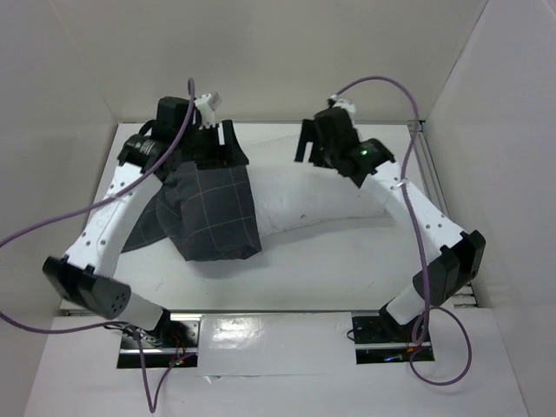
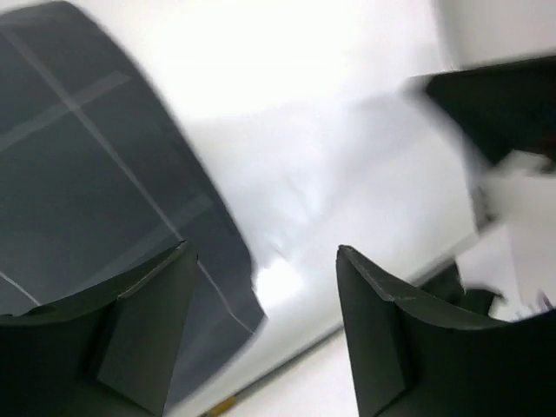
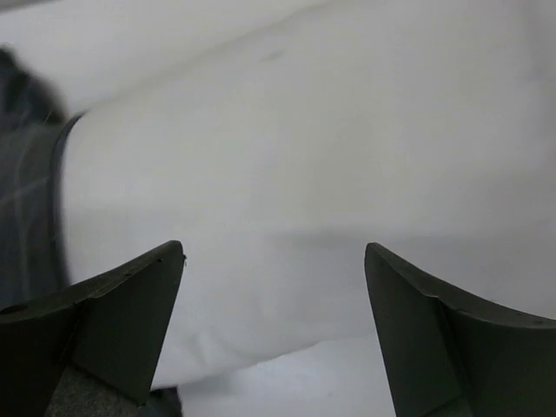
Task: Put the pillow into the pillowcase
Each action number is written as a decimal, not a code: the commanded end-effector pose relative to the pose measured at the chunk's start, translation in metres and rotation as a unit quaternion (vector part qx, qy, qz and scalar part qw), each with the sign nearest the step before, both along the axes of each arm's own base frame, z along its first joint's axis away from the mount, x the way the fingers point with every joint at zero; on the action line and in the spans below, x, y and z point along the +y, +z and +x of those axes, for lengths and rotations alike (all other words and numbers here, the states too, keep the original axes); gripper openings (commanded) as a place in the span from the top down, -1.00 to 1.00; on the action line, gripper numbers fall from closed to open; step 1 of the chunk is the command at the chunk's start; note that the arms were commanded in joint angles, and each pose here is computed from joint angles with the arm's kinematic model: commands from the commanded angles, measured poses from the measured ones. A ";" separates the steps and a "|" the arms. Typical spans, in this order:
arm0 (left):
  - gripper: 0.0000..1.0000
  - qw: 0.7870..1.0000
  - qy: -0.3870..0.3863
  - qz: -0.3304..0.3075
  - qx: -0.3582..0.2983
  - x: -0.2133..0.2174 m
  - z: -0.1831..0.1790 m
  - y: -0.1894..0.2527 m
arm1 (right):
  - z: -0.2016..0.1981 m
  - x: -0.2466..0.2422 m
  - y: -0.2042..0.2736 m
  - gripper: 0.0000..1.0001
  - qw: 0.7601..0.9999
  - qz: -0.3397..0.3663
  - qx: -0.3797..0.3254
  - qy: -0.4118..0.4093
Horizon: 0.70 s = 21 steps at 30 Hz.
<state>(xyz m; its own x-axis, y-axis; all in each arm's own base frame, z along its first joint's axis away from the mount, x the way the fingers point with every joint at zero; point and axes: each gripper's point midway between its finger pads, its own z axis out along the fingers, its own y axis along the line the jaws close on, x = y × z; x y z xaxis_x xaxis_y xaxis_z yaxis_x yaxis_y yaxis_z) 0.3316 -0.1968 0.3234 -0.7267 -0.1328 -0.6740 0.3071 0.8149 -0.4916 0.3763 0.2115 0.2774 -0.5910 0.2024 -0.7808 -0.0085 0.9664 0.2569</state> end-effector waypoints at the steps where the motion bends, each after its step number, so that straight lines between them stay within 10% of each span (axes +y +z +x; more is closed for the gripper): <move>1: -0.56 0.989 0.113 0.062 0.067 0.032 0.050 -0.045 | 0.027 -0.069 0.014 -0.83 0.997 -0.029 0.000 -0.065; 11: -0.56 0.964 0.166 0.164 0.127 0.026 0.143 -0.114 | 0.089 -0.152 -0.057 -0.94 0.989 -0.025 0.093 -0.112; 17: 0.23 0.948 0.195 0.215 0.129 0.046 0.144 -0.129 | 0.079 -0.149 -0.116 -0.94 0.985 0.010 0.149 -0.083; 21: 0.54 0.957 0.181 0.202 0.098 0.044 0.144 -0.102 | 0.070 -0.128 -0.138 -0.42 0.983 0.047 0.174 -0.035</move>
